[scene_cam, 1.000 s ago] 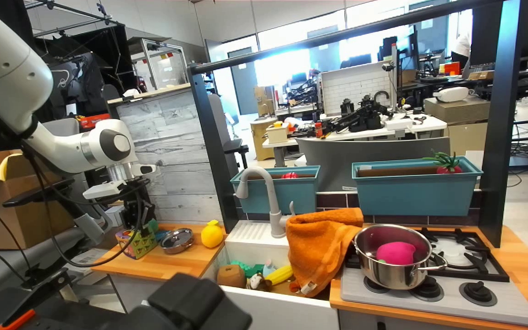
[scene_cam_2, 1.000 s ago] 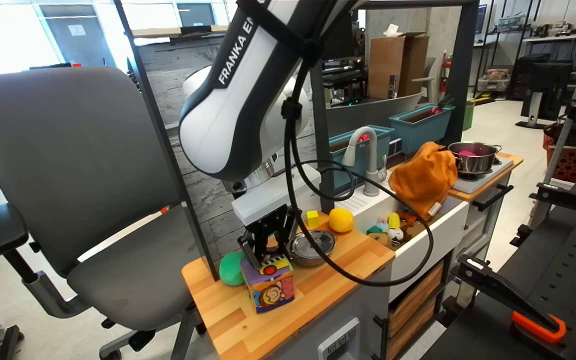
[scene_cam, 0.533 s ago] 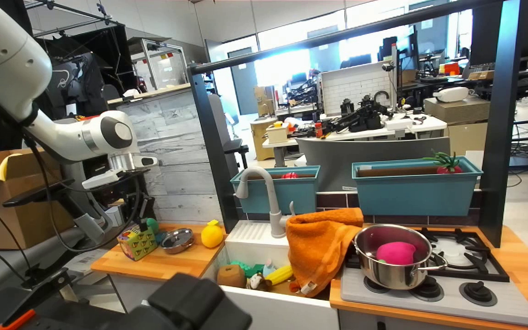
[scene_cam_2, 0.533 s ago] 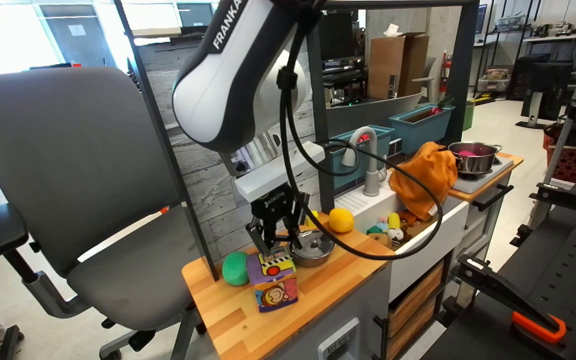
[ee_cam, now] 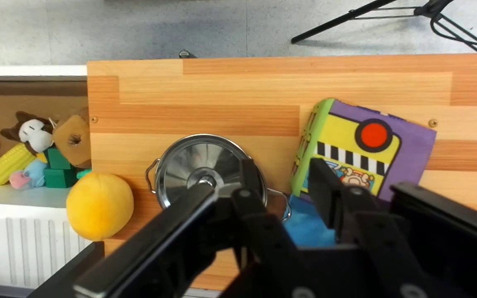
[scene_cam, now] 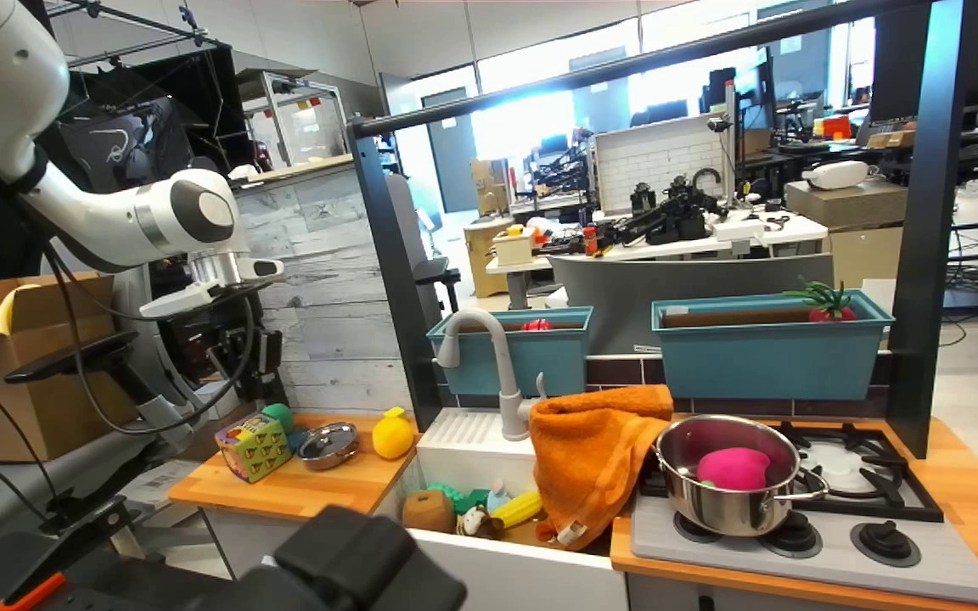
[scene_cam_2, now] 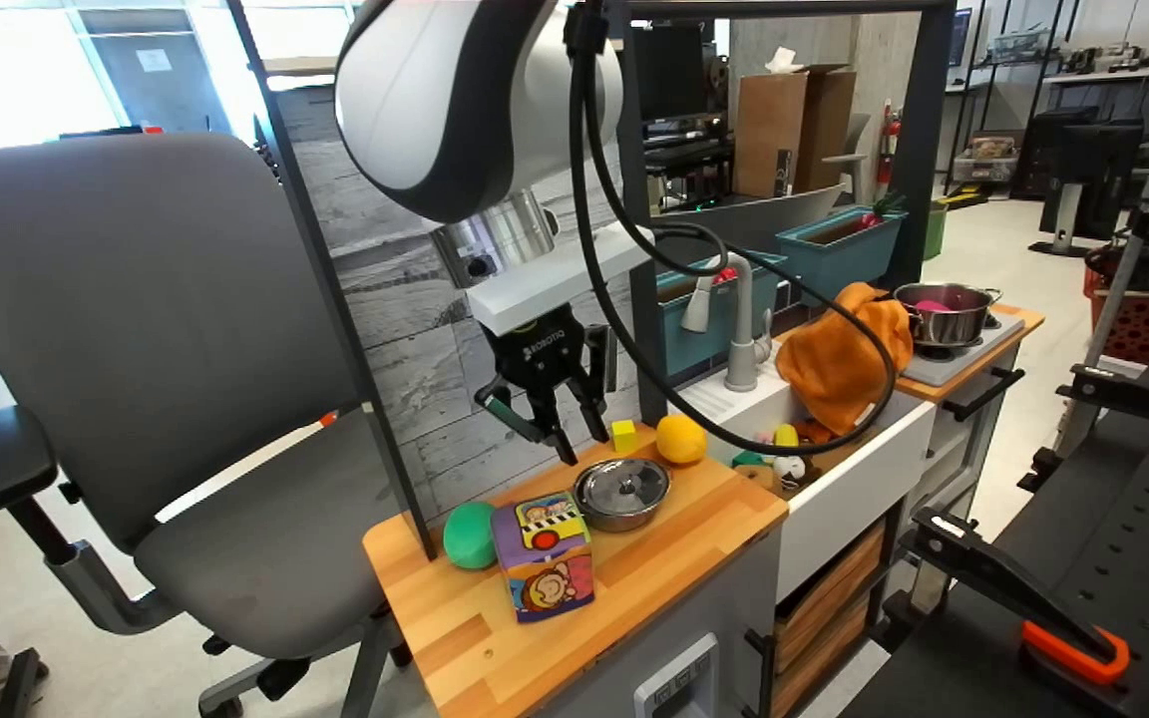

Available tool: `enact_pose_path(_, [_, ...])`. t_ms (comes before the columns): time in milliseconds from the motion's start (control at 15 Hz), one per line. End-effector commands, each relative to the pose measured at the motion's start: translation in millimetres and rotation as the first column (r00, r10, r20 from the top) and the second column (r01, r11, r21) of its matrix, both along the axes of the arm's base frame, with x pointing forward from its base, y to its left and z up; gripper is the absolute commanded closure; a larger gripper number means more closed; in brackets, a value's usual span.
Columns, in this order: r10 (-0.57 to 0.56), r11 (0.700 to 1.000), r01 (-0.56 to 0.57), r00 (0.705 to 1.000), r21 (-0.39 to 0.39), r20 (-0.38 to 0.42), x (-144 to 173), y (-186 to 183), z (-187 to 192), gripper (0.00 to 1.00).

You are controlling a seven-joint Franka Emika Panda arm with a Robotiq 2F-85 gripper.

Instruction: Pick the cube and put it in the sink

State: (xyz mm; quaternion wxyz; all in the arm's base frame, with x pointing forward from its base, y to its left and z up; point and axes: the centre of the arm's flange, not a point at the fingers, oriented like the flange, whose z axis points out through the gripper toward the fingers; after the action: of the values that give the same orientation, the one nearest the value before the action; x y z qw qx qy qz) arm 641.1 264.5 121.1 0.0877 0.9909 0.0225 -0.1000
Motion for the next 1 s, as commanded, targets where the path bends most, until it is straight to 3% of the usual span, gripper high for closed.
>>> enact_pose_path(0, [0.002, 1.000, -0.002, 1.000, -0.002, 0.027, -6.7, -3.9, -4.8, 0.30])
enact_pose_path(267, [-0.012, 0.999, 0.010, 0.998, 0.041, 0.055, -1.0, 5.4, -24.0, 0.00])
enact_pose_path(800, [0.026, 0.998, -0.028, 0.999, 0.052, 0.036, -34.3, 20.2, -101.4, 0.00])
enact_pose_path(867, [0.024, 0.999, -0.025, 0.999, 0.045, 0.034, -36.0, 21.2, -111.5, 0.25])
enact_pose_path(933, [0.022, 0.999, -0.024, 0.999, 0.039, 0.034, -37.2, 22.0, -118.3, 0.26])
